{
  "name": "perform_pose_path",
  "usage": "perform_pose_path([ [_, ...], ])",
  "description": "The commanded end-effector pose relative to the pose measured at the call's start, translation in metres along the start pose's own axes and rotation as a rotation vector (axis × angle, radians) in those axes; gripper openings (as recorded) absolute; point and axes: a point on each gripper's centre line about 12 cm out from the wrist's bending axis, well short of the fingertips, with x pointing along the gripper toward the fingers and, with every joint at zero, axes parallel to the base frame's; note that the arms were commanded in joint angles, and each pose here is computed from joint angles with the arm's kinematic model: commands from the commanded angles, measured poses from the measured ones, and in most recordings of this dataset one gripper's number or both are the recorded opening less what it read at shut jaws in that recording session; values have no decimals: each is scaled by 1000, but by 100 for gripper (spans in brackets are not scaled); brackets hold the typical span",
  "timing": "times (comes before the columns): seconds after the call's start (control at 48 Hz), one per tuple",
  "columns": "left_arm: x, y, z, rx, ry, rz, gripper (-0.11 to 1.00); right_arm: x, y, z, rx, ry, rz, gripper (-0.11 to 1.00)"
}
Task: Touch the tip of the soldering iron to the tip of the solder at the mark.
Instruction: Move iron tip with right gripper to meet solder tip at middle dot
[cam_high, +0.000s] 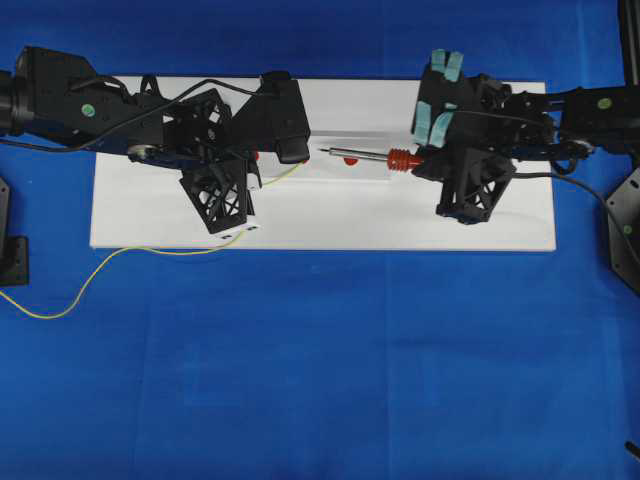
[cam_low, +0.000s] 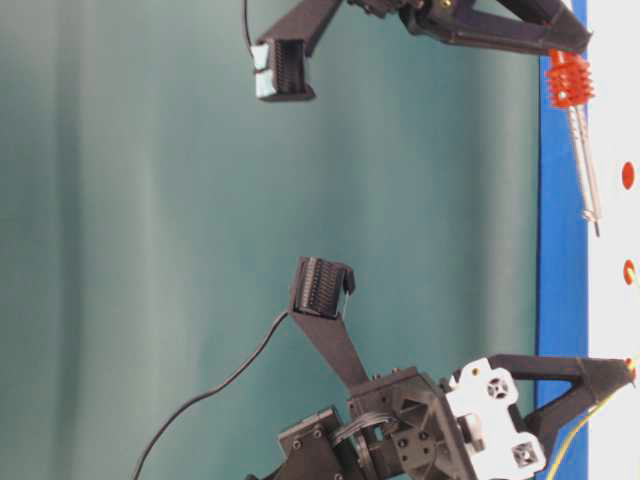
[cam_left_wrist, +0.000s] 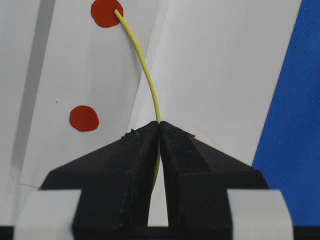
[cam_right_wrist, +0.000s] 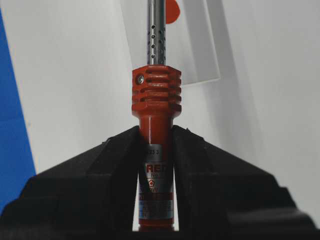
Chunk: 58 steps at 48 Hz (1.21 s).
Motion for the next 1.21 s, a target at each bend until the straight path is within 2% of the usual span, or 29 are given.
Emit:
perform_pose_path([
  [0.0, -9, -1, 7, 3, -35, -4, 2, -1, 3, 16, -2, -44, 7, 6],
  [0.438, -9, 0, 8, 0, -35, -2, 2, 13, 9, 20, -14, -16, 12, 6],
  [1.188, -9, 1, 10, -5, -32, 0, 2, 15, 9, 19, -13, -8, 11, 6],
])
